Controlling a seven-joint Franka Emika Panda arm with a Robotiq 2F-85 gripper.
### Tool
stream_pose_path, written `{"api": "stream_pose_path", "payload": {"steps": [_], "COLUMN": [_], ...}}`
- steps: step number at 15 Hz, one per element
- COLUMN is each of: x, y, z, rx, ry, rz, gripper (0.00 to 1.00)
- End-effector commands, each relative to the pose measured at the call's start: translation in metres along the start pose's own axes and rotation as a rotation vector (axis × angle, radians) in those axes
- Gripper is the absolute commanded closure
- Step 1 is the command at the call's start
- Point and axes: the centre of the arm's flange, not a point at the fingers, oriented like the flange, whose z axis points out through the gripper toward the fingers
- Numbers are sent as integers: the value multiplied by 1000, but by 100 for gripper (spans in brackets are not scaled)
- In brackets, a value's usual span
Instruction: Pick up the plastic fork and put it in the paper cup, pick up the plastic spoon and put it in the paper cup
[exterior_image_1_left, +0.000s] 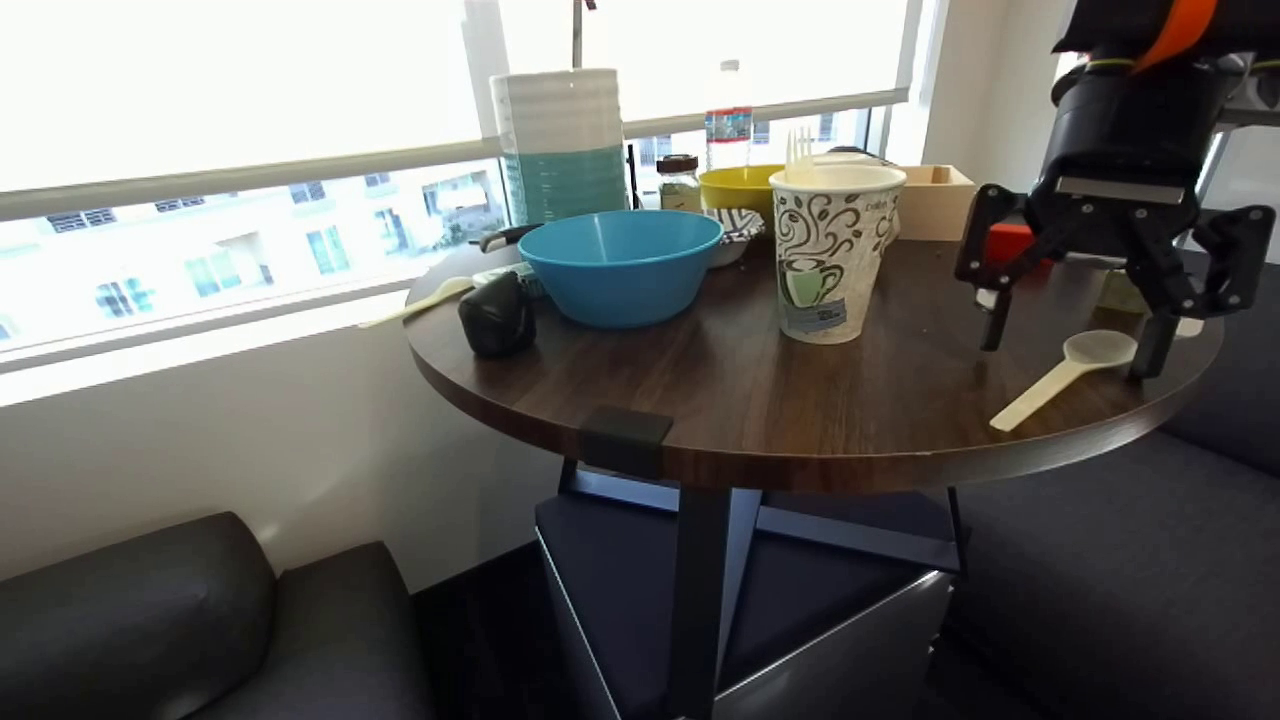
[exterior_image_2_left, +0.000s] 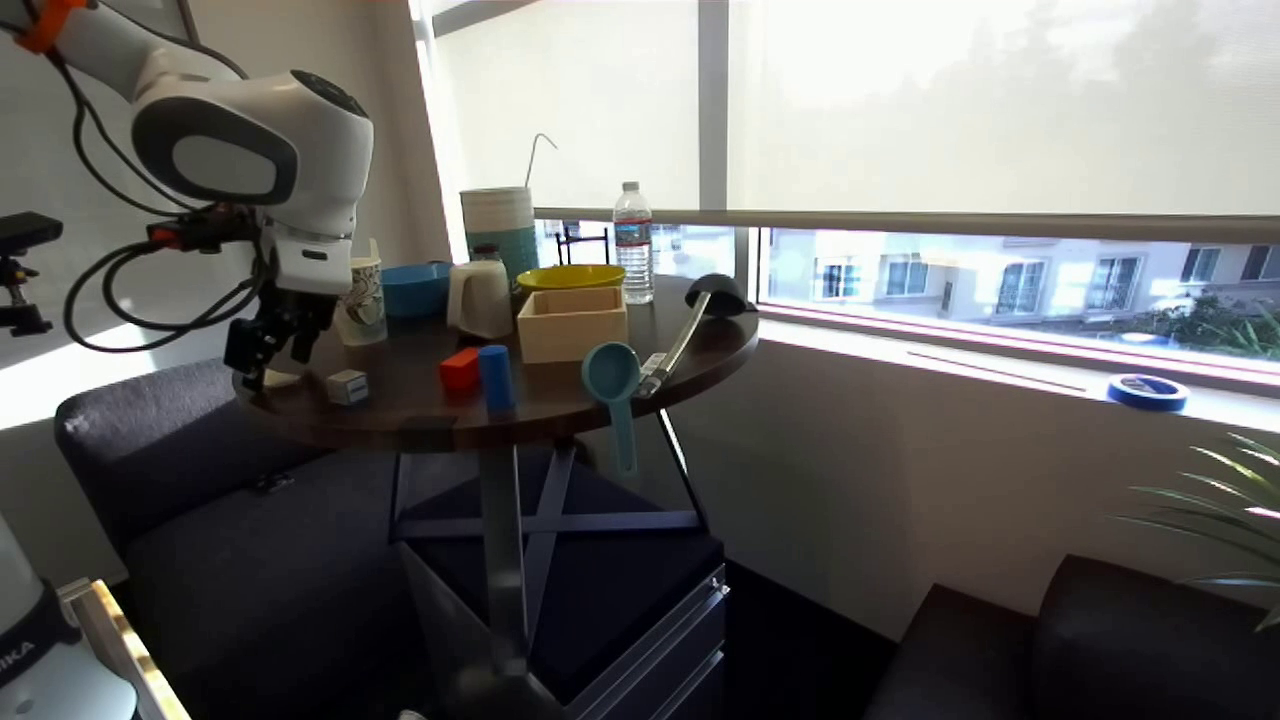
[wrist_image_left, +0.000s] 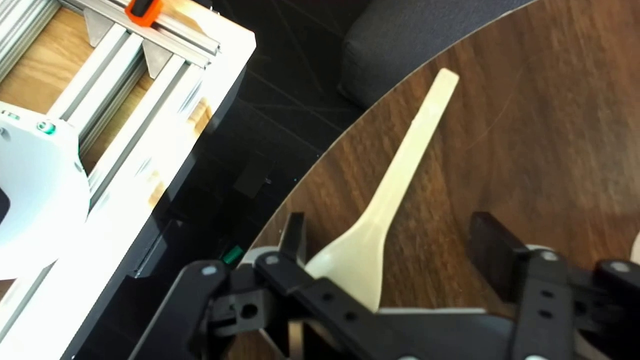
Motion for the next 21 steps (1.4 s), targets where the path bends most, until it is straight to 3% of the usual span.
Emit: {"api": "stream_pose_path", "payload": {"steps": [1, 8, 13, 21], "x": [-1, 4, 0, -74], "y": [7, 4, 2, -17], "z": [7, 0, -12, -95], "rx": [21, 54, 66, 81], "ry": [45, 73, 111, 469], "rz": [4, 17, 19, -134], "gripper": [48, 98, 95, 95]}}
